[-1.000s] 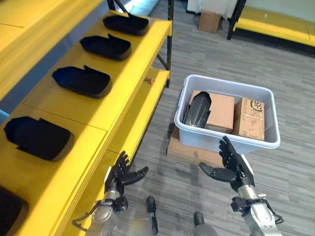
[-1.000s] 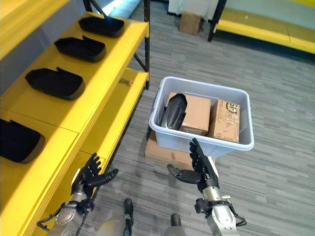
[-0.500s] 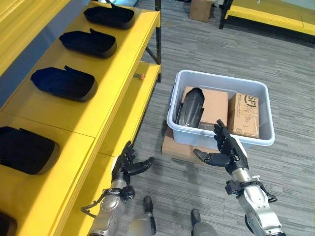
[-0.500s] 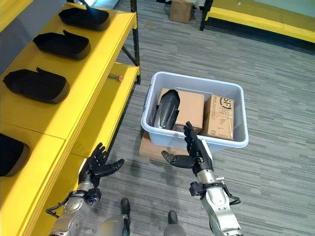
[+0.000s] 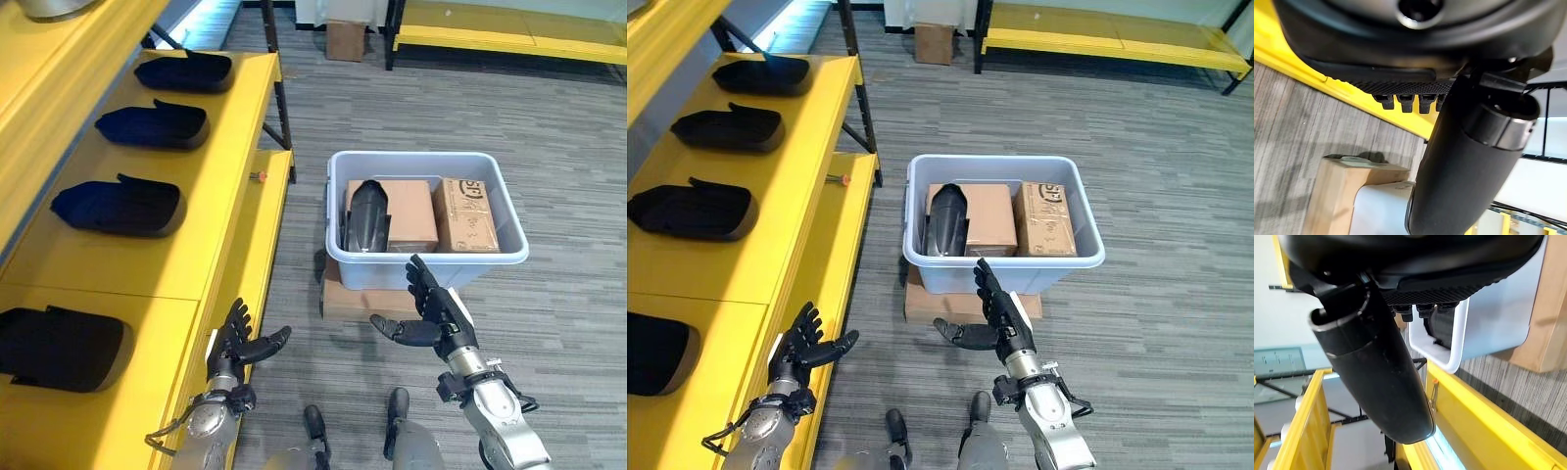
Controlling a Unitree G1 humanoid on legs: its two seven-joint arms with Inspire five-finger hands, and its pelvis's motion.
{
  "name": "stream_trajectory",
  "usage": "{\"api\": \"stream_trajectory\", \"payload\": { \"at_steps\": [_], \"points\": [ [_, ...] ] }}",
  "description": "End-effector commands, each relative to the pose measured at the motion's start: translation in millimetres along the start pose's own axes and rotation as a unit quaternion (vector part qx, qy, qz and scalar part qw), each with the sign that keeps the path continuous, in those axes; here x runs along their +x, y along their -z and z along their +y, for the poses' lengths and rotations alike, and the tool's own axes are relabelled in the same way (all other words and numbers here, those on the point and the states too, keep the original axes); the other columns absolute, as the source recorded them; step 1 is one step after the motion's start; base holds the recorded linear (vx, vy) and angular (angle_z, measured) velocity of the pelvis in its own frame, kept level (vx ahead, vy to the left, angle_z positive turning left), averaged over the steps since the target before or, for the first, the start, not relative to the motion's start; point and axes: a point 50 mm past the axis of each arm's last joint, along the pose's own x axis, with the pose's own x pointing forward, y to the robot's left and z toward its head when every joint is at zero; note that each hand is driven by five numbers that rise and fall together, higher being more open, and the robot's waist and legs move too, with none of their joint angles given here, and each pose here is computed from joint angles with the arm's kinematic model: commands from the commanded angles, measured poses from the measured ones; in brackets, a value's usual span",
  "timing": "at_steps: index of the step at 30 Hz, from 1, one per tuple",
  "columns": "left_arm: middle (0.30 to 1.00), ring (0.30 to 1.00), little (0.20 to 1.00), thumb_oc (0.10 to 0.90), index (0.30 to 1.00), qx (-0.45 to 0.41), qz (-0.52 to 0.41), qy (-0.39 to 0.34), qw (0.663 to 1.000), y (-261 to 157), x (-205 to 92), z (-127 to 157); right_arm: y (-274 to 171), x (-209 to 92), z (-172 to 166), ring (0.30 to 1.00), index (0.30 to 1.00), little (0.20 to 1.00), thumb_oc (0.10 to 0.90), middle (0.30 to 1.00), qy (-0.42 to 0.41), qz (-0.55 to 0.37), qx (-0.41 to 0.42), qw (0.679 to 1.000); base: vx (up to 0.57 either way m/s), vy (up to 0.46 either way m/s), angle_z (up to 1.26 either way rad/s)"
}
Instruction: Move parts from the plastic box to the shelf.
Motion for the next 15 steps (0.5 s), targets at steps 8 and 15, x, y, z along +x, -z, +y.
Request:
{"api": "stream_trajectory", "payload": {
  "at_steps": [8,15],
  "points": [
    [1.000,1.000,1.000,0.900,1.000,-0.013,-0.101,0.035,0.994,-36.3,2.8,-11.8,-41.6,9.9,-8.3,1.000,1.000,1.000,0.900,1.000,0.005,-0.115,-0.014,0.993,0.09,-0.129,0.06],
    [1.000,1.000,1.000,0.900,1.000,-0.018,-0.103,0.047,0.993,-38.2,3.8,-17.0,-45.6,6.8,-12.7,1.000,1.000,1.000,0.900,1.000,0.016,-0.125,-0.017,0.992,0.06,-0.143,0.01]
  ]
}}
